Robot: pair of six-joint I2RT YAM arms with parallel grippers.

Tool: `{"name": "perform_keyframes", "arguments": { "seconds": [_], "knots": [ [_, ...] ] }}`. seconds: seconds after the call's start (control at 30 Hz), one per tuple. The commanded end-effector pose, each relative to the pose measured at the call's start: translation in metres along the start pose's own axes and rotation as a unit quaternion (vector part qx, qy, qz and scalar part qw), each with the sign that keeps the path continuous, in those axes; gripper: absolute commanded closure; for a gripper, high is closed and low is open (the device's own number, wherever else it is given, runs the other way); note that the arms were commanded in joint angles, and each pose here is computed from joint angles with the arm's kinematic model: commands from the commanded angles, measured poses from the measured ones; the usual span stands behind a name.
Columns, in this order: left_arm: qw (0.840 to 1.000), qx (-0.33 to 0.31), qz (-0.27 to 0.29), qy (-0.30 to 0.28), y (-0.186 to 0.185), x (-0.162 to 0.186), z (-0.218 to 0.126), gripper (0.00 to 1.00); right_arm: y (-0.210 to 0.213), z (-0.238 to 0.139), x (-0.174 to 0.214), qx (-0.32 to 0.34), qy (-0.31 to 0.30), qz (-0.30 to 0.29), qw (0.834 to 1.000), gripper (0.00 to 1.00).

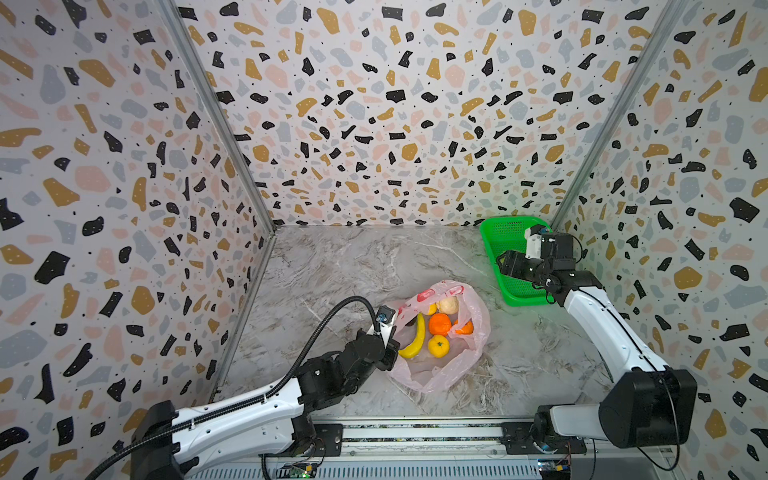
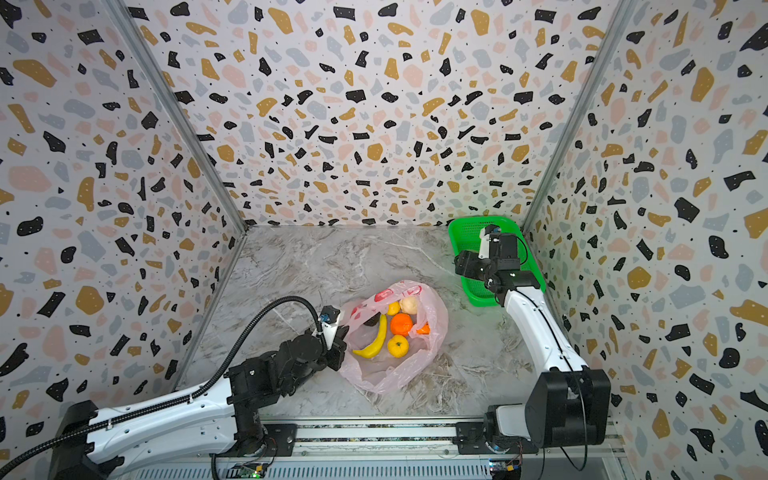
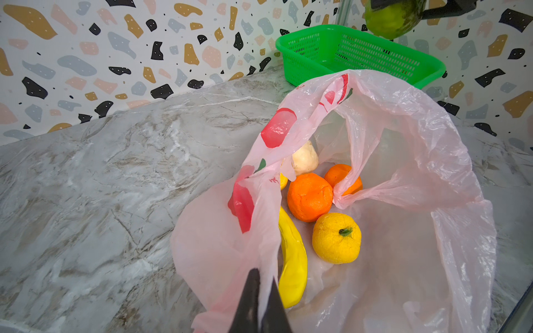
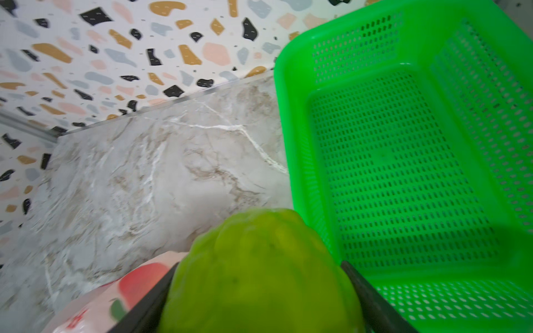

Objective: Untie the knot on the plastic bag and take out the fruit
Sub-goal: 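Carry the green fruit to the green basket and open the right gripper, then move the right gripper back over the bag opening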

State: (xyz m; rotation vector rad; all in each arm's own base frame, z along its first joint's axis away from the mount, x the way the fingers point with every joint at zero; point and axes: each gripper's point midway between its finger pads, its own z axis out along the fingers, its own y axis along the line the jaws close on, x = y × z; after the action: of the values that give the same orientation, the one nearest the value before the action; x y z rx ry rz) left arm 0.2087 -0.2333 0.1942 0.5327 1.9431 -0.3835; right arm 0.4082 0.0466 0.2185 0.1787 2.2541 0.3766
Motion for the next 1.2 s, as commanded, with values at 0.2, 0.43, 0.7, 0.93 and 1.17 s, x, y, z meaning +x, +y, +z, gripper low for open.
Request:
{"name": "perform_keyframes", "arguments": {
  "seconds": [0.2, 0.43, 0.7, 0.93, 1.17],
  "knots": [
    [1.000, 0.007, 0.007, -0.020, -0.002, -0.008, -0.003, 1.00, -0.084, 0.046, -0.014, 0.093, -0.031, 0.067, 0.993, 0.30],
    [1.000, 0.006, 0.009, -0.023, -0.001, -0.009, -0.004, 1.00, -0.107, 0.081, -0.009, 0.122, -0.004, 0.073, 0.990, 0.28],
    [1.000, 0.006, 0.006, -0.028, -0.002, -0.011, -0.005, 1.00, -0.118, 0.093, -0.007, 0.147, 0.019, 0.067, 0.987, 0.08],
    [1.000, 0.008, 0.006, -0.028, -0.002, -0.011, -0.004, 1.00, -0.110, 0.085, -0.008, 0.133, 0.020, 0.068, 0.989, 0.03],
    [1.000, 0.009, 0.005, -0.028, -0.003, -0.009, -0.004, 1.00, -0.057, 0.047, -0.015, 0.088, 0.004, 0.024, 0.996, 0.03]
  ]
}}
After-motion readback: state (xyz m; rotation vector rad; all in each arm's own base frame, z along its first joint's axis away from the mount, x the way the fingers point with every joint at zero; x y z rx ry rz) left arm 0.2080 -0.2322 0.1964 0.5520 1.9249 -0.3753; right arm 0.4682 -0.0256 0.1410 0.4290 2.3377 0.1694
